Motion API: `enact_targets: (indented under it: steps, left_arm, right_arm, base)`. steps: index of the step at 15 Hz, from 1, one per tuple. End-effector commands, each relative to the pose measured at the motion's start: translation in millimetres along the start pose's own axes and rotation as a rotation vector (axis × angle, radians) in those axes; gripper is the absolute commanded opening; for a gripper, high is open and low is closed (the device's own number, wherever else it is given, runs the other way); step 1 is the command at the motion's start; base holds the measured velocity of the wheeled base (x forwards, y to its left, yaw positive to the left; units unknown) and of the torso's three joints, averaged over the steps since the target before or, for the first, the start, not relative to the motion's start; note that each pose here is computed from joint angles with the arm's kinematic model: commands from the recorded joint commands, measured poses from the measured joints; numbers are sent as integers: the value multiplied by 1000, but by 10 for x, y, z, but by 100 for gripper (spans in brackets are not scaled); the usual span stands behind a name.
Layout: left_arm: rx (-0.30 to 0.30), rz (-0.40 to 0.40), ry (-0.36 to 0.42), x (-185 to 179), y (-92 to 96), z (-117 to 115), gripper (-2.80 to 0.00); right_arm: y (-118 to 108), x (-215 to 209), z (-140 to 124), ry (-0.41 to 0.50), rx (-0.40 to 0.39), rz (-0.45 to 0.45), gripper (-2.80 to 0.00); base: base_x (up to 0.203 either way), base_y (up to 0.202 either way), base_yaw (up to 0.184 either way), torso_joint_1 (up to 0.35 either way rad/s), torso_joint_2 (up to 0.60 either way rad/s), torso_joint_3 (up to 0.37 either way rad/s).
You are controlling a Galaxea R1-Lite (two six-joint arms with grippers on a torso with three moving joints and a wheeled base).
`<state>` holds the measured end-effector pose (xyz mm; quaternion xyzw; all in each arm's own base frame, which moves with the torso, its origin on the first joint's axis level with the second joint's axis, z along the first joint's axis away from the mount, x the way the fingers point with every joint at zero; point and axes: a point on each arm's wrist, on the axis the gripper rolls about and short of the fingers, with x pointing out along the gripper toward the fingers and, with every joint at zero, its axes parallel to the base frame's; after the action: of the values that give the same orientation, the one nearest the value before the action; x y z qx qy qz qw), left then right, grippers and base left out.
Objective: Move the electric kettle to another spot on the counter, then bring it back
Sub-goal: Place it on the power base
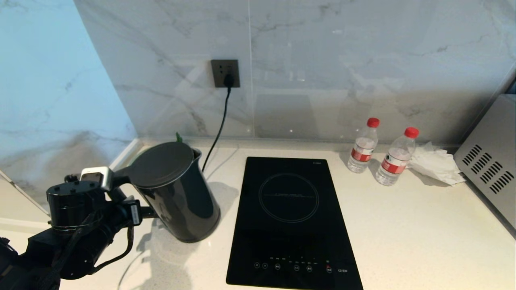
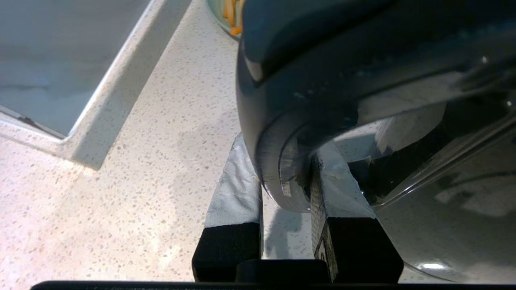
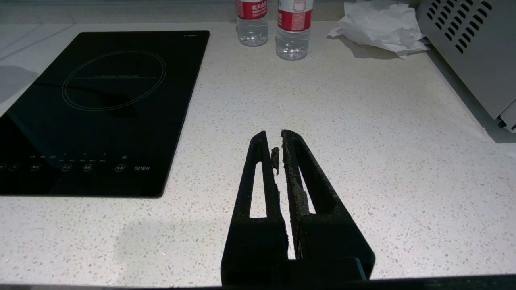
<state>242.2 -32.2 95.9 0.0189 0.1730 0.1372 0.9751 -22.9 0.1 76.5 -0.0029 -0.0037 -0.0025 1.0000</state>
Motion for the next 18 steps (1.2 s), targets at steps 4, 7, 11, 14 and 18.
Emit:
enact_targets:
  steps: [4,7,11,14,18]
  left_arm:
    - [16,31,19,-3,-6,-43,-280]
    - [26,41,20,-41,-45,-25,-280]
    - [31,32,9,-65,-119,64,-280]
    - [39,41,8,-119,-140,92,-280]
    - [66,85,8,-223,-202,106,-280]
  right_arm:
    - [0,0,0,0,0,0,-280]
    - [0,0,0,0,0,1,-280]
    - [0,0,0,0,0,0,-280]
    - [0,0,0,0,0,0,-280]
    - [0,0,0,0,0,0,-280]
  base:
    - [0,0,0,0,0,0]
    - [0,0,0,0,0,0]
    - [0,0,0,0,0,0]
    - [0,0,0,0,0,0]
    - [0,0,0,0,0,0]
